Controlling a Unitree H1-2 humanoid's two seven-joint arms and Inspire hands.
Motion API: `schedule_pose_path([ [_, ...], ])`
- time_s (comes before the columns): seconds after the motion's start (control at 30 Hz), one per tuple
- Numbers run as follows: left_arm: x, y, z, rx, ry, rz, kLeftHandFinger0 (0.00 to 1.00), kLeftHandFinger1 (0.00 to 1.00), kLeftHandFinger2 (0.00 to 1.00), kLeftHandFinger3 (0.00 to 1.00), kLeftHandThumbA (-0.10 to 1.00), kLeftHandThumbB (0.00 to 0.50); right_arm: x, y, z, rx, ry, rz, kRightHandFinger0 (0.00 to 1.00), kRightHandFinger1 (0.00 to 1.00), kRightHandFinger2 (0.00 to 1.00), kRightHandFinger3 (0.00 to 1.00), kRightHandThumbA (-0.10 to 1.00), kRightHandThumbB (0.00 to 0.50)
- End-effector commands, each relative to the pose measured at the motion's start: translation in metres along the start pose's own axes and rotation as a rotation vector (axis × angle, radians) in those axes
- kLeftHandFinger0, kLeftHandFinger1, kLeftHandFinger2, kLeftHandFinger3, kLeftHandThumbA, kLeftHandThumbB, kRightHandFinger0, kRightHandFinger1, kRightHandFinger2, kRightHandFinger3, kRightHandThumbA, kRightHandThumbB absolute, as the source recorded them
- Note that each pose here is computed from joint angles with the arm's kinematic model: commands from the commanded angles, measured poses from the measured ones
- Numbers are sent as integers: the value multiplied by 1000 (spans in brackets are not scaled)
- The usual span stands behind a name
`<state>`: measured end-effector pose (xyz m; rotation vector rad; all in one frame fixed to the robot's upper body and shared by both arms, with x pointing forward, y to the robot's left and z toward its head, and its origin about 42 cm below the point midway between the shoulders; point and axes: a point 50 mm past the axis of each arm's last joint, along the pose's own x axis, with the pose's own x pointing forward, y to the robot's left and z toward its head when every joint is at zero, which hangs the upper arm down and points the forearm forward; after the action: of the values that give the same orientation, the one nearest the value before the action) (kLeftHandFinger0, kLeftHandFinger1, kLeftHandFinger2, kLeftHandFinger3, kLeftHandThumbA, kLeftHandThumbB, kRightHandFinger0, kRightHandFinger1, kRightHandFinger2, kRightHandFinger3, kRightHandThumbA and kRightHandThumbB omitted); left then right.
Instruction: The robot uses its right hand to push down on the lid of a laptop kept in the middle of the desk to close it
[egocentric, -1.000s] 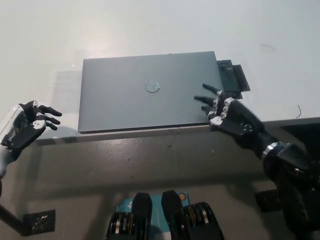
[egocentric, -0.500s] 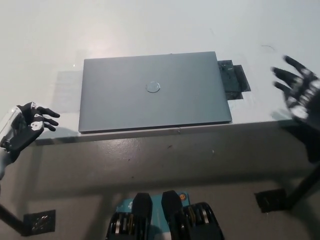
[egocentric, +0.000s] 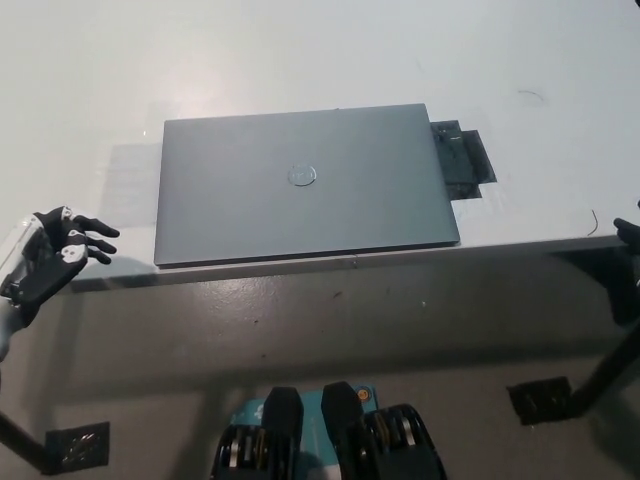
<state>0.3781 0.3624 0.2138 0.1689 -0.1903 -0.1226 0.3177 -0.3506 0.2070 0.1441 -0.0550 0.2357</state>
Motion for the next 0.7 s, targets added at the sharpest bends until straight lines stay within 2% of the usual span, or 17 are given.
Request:
schedule_pose_path([
  [0.0, 2, 16, 16, 25, -61, 1, 498, 479, 519, 507, -100, 109, 2, -8, 12, -41, -76, -15, 1000, 1000, 892, 1000, 207, 192],
  [0.23, 1, 15, 17, 30, -64, 8, 508, 480, 530, 495, -100, 104, 3, -8, 8, -11, -53, -31, 1000, 1000, 886, 1000, 196, 242],
  [0.43, 0, 13, 12, 21, -74, 9, 514, 488, 537, 489, -100, 95, 5, -13, 14, -62, -53, -36, 1000, 1000, 887, 1000, 240, 247],
  [0.53, 0, 11, 12, 12, -80, 13, 503, 472, 519, 479, -100, 93, 6, -13, 16, -60, -59, -36, 1000, 1000, 880, 1000, 233, 251],
  [0.67, -2, 11, 11, 26, -80, 18, 525, 490, 544, 489, -100, 94, 8, -13, 21, -64, -68, -16, 1000, 1000, 890, 1000, 221, 249],
])
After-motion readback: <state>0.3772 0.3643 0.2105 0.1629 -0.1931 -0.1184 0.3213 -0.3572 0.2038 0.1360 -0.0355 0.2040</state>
